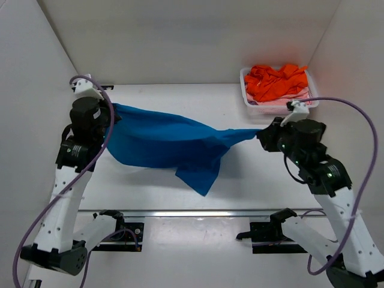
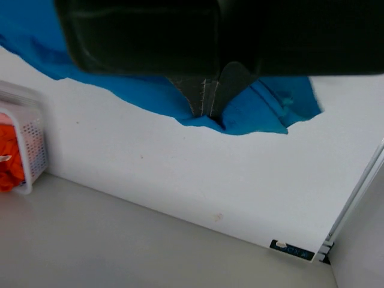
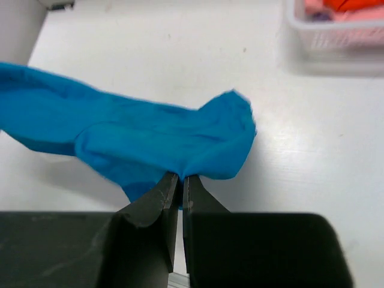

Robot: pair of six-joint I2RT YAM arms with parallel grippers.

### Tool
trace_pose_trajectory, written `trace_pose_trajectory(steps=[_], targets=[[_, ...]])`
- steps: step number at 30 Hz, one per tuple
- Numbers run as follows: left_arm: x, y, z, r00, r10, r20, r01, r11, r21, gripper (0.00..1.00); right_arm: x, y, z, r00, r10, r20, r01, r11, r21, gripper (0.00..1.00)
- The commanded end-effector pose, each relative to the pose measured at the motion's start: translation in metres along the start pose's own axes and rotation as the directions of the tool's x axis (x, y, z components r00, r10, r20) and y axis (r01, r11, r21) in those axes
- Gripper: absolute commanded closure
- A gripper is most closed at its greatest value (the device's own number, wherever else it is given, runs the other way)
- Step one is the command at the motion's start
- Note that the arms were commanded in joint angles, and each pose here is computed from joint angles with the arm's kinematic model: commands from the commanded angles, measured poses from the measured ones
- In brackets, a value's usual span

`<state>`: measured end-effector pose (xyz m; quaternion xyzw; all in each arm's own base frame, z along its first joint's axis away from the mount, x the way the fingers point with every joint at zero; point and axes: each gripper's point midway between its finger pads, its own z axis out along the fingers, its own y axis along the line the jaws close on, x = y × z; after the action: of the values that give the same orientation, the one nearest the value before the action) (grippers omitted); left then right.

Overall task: Fold and stack the t-shirts
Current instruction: Flatten out the tshirt

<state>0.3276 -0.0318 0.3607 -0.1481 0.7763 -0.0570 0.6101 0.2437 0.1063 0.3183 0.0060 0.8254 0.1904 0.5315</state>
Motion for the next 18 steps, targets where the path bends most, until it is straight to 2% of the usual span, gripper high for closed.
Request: trace_pose_trajectory(steps=[1, 4, 7, 8, 11, 12, 14, 18], targets=[[-0.030, 0.002, -0.039, 0.998, -0.025, 0.059, 0.023, 0.999, 0.028, 1.00, -0.042, 0.002, -0.041, 0.987, -0.059, 0.147, 0.063, 0.998, -0.023, 1.00], [-0.042, -0.002, -0.072, 0.996, -0.026, 0.088, 0.020, 0.997, 0.072, 1.00, -0.066, 0.007, -0.081, 0.967, -0.088, 0.241, 0.108, 0.992, -0.071, 1.00], [-0.032, -0.011, -0.100, 0.997, -0.022, 0.068, 0.011, 0.989, 0.149, 1.00, -0.096, -0.006, -0.126, 0.921, -0.184, 0.344, 0.172, 0.983, 0.067, 1.00], [-0.035, -0.011, -0.111, 0.996, -0.042, 0.079, 0.029, 0.986, 0.164, 1.00, -0.098, 0.009, -0.128, 0.922, -0.151, 0.356, 0.165, 0.986, -0.007, 1.00], [-0.043, -0.008, -0.136, 0.993, -0.067, 0.095, 0.048, 0.979, 0.197, 1.00, -0.119, 0.025, -0.155, 0.895, -0.163, 0.414, 0.184, 0.983, -0.012, 1.00], [-0.047, -0.007, -0.144, 0.991, -0.085, 0.099, 0.064, 0.977, 0.205, 1.00, -0.124, 0.021, -0.150, 0.900, -0.162, 0.404, 0.176, 0.984, 0.002, 1.00], [-0.053, -0.011, -0.152, 0.989, -0.109, 0.102, 0.083, 0.968, 0.235, 1.00, -0.143, 0.040, -0.165, 0.866, -0.171, 0.470, 0.216, 0.975, -0.043, 1.00], [-0.041, -0.017, -0.132, 0.992, -0.104, 0.066, 0.087, 0.971, 0.224, 1.00, -0.169, 0.039, -0.132, 0.892, -0.126, 0.434, 0.187, 0.977, -0.102, 1.00]])
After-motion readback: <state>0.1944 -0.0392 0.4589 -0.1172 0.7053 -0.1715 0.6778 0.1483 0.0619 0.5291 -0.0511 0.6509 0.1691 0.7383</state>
